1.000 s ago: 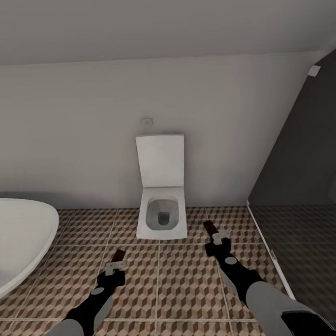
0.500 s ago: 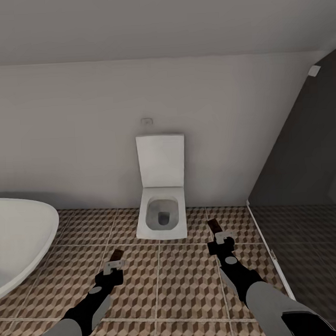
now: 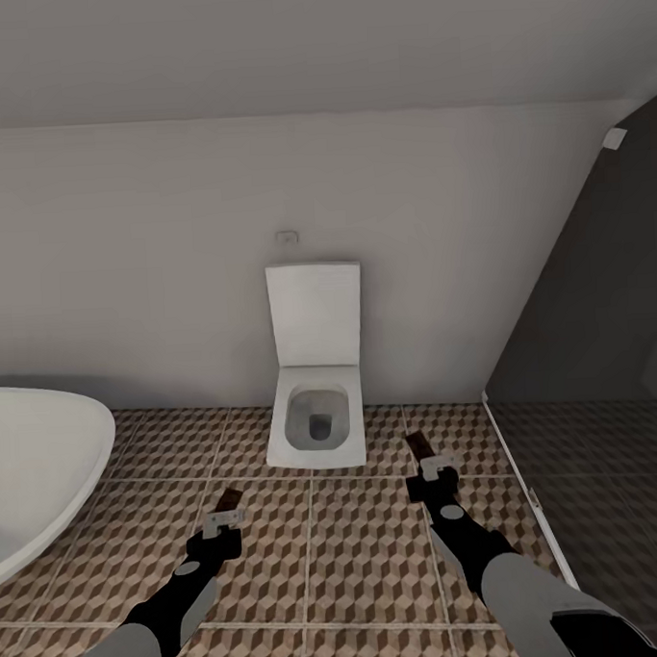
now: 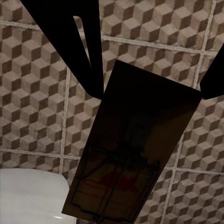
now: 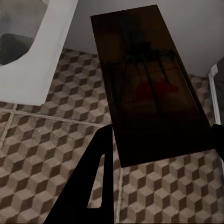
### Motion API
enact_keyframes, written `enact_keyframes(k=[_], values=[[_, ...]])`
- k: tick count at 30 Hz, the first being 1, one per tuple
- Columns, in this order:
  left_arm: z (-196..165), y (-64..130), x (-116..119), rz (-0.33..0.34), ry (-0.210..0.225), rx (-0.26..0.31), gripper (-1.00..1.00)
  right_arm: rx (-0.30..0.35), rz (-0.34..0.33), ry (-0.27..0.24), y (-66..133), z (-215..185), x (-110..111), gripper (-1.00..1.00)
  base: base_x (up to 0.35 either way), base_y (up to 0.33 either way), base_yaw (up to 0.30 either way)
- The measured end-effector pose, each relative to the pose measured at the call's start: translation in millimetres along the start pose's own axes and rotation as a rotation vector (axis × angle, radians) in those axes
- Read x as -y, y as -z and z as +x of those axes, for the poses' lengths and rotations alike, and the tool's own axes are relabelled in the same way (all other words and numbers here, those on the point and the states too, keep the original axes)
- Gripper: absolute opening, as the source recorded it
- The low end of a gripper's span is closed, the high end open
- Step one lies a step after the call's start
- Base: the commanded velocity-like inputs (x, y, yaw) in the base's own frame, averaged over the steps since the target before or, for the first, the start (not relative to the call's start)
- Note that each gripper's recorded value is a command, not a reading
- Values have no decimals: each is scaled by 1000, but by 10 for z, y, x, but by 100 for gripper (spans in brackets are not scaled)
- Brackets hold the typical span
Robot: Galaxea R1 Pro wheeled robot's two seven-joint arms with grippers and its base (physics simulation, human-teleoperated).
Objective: Take the four mousetraps from the cabinet in the bathroom and place them on the bathroom floor. Make sure all four end up on the same floor surface, and ensure that at least two of them are either under or directly next to the same bathroom sink.
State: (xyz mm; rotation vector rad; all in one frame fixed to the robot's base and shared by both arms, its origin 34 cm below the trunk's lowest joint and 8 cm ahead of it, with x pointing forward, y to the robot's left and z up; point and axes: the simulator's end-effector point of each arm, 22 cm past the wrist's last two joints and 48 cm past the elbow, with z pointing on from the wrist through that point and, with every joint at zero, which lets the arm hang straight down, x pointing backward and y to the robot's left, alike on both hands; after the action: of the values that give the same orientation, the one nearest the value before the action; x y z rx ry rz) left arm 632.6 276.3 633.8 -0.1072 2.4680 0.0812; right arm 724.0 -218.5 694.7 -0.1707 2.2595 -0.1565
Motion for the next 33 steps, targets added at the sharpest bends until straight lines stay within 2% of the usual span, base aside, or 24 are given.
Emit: enact_keyframes(k=[33], values=[[490, -439, 38, 3, -4, -49, -100, -67, -16, 4, -338, 708, -154, -100, 0, 0, 0]])
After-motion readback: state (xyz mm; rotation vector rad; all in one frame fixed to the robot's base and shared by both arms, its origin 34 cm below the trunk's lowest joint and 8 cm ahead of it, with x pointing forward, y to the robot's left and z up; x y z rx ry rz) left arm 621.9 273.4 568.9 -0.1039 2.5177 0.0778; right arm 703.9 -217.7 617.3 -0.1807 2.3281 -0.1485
